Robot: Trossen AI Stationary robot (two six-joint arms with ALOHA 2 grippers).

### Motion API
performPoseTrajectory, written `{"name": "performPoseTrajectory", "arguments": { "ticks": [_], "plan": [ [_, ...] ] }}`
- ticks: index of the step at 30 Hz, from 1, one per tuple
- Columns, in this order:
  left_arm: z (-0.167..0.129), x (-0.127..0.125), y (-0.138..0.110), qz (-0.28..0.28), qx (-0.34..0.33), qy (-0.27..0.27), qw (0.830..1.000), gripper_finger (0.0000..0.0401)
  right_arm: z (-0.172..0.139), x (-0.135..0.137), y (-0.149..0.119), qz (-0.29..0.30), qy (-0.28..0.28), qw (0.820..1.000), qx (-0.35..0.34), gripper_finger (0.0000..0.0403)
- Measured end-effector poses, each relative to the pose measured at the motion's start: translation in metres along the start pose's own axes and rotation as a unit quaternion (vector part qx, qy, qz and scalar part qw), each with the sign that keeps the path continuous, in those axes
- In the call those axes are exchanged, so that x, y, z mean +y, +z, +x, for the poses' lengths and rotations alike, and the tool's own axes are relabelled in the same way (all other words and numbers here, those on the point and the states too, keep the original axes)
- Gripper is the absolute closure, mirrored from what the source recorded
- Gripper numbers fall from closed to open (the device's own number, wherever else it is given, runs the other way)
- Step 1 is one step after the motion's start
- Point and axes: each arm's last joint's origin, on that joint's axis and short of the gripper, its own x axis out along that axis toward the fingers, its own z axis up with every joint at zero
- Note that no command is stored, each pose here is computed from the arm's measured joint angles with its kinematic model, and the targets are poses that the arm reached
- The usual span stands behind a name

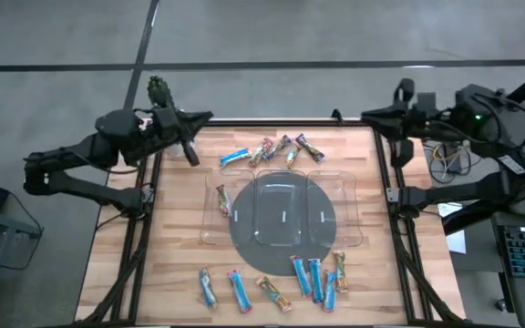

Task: Pick and place Granola Bars by type
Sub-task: Put the red granola bar into the left transparent bin

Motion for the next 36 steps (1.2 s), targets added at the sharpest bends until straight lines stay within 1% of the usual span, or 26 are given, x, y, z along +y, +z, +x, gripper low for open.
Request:
{"name": "performPoseTrajectory", "arguments": {
  "ticks": [3, 8, 11, 15, 19, 25, 30, 33, 36],
  "plan": [
    [0.001, 0.005, 0.015, -0.010, 0.026, -0.015, 1.000, 0.0401, -0.012, 0.000, -0.005, 0.002, -0.015, 1.000, 0.014, 0.0390],
    [0.003, 0.014, 0.046, 0.005, 0.068, -0.031, 0.997, 0.0401, -0.020, 0.000, -0.008, 0.011, -0.017, 0.999, 0.025, 0.0394],
    [0.008, 0.020, 0.060, 0.009, 0.077, -0.054, 0.996, 0.0401, -0.026, 0.000, -0.009, 0.010, -0.017, 0.999, 0.030, 0.0395],
    [0.012, 0.030, 0.073, -0.002, 0.089, -0.084, 0.992, 0.0401, -0.032, 0.000, -0.008, 0.009, -0.023, 0.999, 0.024, 0.0395],
    [0.027, 0.043, 0.073, -0.003, 0.132, -0.069, 0.989, 0.0401, -0.036, 0.000, -0.009, 0.009, -0.030, 0.999, 0.028, 0.0395],
    [0.063, 0.058, 0.060, -0.029, 0.179, -0.056, 0.982, 0.0401, -0.036, 0.000, -0.009, 0.013, -0.030, 0.999, 0.028, 0.0395],
    [0.098, 0.060, 0.039, -0.026, 0.221, -0.054, 0.973, 0.0399, -0.034, 0.000, -0.009, 0.019, -0.030, 0.999, 0.030, 0.0394],
    [0.116, 0.056, 0.026, -0.024, 0.245, -0.077, 0.966, 0.0382, -0.033, 0.000, -0.010, 0.027, -0.030, 0.999, 0.031, 0.0394],
    [0.129, 0.053, 0.017, -0.029, 0.258, -0.095, 0.961, 0.0347, -0.033, 0.000, -0.011, 0.030, -0.030, 0.998, 0.036, 0.0394]
  ]
}}
